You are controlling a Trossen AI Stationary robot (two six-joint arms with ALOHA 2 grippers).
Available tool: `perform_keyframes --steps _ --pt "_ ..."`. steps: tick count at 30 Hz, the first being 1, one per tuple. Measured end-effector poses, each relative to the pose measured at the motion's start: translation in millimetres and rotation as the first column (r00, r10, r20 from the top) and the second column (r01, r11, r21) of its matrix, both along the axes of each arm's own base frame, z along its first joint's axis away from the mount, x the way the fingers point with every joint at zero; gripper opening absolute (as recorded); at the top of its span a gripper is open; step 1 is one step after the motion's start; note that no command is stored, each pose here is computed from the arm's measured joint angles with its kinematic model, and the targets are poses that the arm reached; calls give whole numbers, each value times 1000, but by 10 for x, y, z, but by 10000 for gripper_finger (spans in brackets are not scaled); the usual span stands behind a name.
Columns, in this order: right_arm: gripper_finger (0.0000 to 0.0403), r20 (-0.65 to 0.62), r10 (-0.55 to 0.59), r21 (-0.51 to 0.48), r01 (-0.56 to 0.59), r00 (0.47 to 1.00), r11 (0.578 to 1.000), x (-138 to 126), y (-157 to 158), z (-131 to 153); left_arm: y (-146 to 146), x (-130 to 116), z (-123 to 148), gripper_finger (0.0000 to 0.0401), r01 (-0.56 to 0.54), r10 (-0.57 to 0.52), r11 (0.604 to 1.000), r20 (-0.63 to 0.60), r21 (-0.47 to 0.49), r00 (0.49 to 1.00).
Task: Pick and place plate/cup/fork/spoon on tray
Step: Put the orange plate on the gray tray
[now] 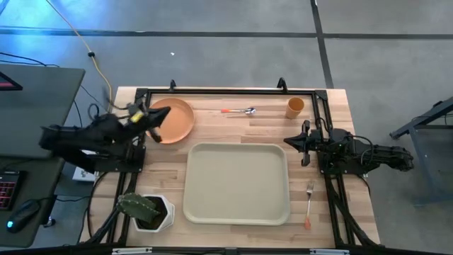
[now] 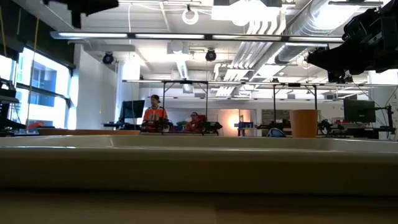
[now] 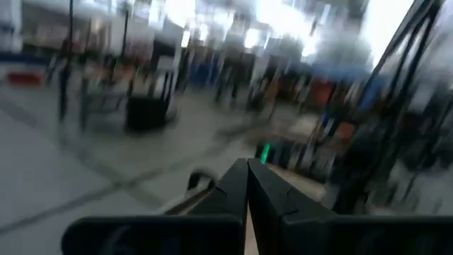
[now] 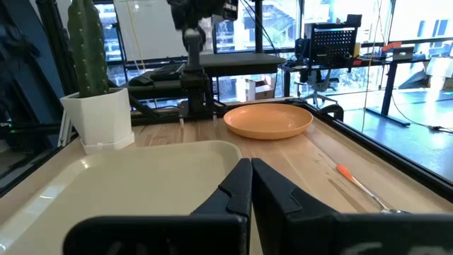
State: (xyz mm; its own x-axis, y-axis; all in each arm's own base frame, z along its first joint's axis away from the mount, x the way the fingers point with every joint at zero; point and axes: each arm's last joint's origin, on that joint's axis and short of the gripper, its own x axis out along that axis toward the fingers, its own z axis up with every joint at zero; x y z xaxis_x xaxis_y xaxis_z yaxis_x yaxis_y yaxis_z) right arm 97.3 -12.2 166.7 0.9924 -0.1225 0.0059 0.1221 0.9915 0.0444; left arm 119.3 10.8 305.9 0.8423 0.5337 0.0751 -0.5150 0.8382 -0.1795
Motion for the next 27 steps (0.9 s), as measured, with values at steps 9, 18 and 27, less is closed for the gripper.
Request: perform_keyframes --steps 9,18,27 --pt "0 -4 0 1 0 1000 1000 3 0 -3 199 521 434 19 -122 -19 968 -551 -218 835" --pt "0 -5 1 1 -1 1000 1000 3 0 -3 474 911 175 125 -239 -103 900 -712 -364 695" --pt "0 -5 0 1 0 1000 1000 3 0 -3 651 1198 -191 232 -324 -180 839 -784 -438 594"
